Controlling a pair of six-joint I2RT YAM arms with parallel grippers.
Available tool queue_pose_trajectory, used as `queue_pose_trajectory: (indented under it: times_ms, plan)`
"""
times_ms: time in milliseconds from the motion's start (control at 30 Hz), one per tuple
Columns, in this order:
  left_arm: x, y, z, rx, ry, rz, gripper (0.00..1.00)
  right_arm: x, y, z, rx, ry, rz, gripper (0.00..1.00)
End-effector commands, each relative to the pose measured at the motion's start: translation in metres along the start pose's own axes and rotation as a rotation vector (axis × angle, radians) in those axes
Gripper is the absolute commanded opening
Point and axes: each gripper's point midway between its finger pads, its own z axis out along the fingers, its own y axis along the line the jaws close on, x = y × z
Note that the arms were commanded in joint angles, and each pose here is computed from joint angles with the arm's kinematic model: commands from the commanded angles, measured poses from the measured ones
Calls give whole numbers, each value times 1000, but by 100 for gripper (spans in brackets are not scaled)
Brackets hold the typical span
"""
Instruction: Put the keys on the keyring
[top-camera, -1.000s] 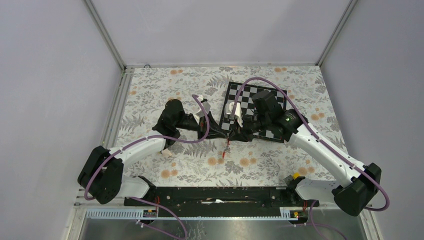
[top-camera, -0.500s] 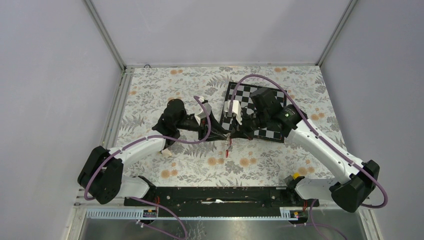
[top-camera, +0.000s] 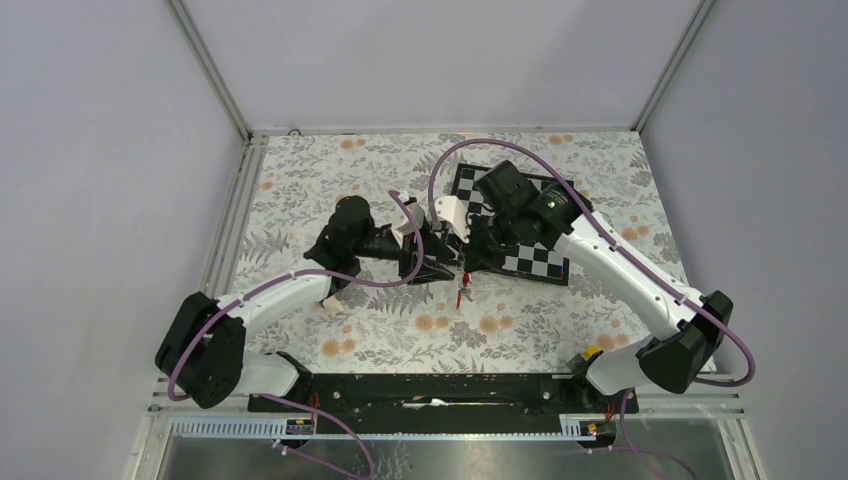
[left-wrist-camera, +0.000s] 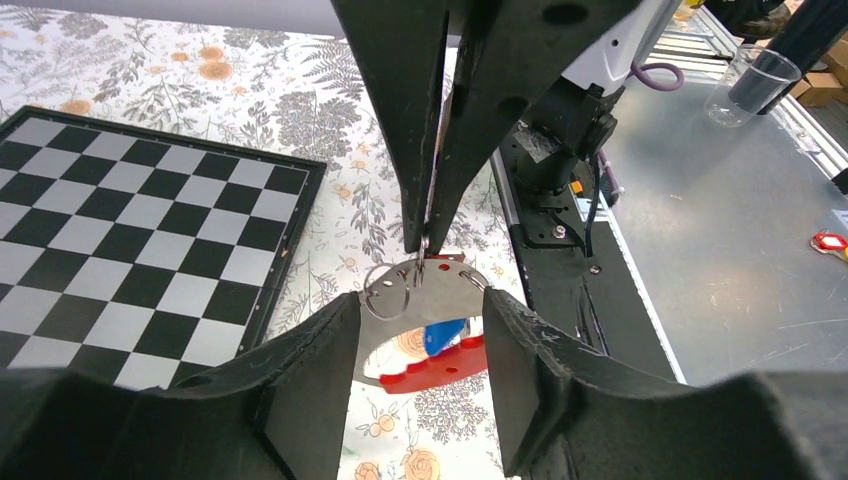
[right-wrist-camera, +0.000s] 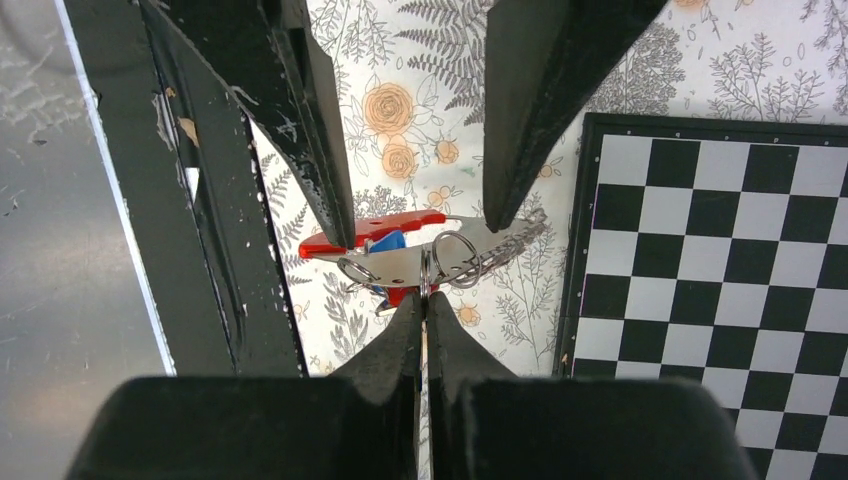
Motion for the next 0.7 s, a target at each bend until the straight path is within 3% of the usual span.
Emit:
queue_pose_trajectory:
  times_ms: [0, 667]
  plan:
    - [-19, 0, 0, 7, -57, 85, 53, -5, 1, -13, 25, 63, -31, 0]
    - [-6, 3, 1, -11, -112, 103, 53, 0, -9, -19, 65, 214, -132, 0]
